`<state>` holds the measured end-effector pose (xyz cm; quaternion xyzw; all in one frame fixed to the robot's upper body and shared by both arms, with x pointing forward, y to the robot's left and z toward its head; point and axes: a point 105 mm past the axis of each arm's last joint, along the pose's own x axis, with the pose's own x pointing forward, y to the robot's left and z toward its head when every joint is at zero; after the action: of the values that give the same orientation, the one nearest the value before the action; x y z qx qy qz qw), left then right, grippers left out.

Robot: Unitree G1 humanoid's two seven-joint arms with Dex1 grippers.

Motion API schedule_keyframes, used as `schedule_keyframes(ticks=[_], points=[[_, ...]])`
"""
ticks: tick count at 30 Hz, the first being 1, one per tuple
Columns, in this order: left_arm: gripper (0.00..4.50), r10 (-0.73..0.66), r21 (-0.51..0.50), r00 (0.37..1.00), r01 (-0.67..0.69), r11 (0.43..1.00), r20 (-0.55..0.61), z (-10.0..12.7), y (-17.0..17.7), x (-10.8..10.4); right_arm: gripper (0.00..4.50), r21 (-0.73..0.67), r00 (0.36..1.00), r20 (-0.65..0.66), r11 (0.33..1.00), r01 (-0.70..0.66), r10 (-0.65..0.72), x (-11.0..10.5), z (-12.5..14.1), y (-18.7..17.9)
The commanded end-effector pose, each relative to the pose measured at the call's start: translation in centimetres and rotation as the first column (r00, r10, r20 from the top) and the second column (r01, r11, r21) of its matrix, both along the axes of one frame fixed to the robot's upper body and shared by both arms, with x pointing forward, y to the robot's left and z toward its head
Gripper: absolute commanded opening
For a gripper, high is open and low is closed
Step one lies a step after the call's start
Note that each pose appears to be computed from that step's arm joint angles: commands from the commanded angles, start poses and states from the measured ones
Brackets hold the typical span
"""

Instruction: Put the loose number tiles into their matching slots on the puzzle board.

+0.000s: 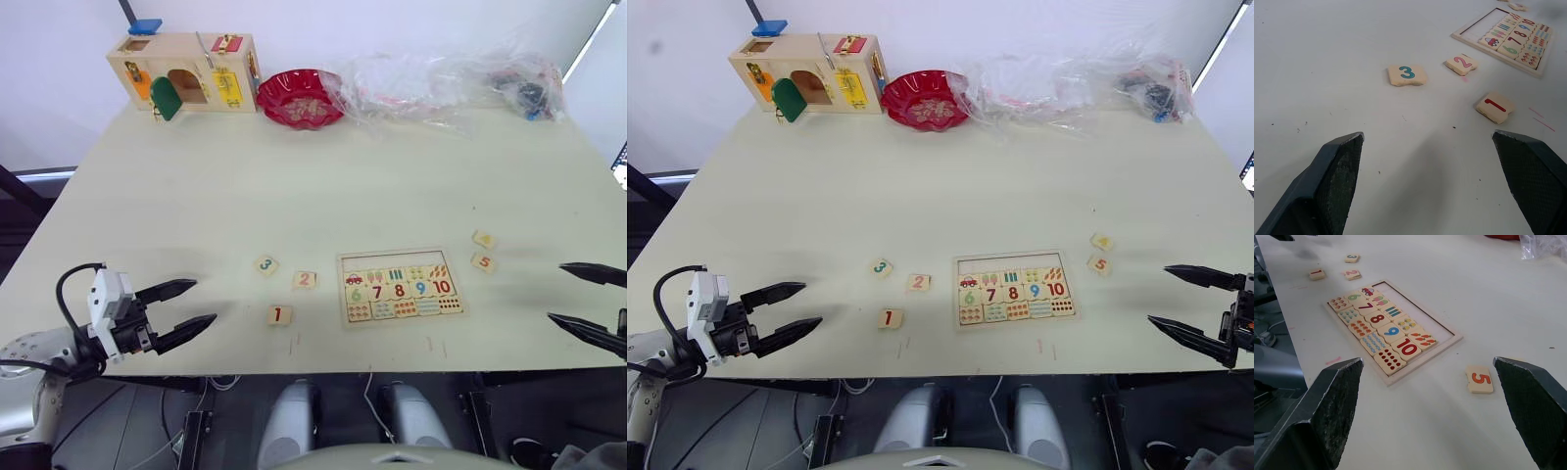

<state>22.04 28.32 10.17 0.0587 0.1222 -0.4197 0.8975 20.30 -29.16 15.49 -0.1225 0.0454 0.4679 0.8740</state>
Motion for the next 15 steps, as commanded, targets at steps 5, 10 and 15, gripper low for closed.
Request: schedule_keyframes(ticks=[5,10,15], points=[[4.43,-0.180,0.038,0.983,0.179,0.983,0.042,2.4,-1.7,0.7,4.47,0.026,0.994,0.056,0.995,-0.097,0.096,0.1,1.4,2.3],[4.43,-0.310,0.070,0.949,0.305,0.950,0.065,3.3,-3.5,1.1,4.47,0.015,0.979,0.056,0.980,-0.198,0.197,-0.4,1.7,4.1],[4.43,-0.410,0.192,0.912,0.402,0.895,0.005,3.4,-5.2,0.8,4.47,-0.003,0.959,0.033,0.960,-0.280,0.280,-1.3,2.0,5.5]])
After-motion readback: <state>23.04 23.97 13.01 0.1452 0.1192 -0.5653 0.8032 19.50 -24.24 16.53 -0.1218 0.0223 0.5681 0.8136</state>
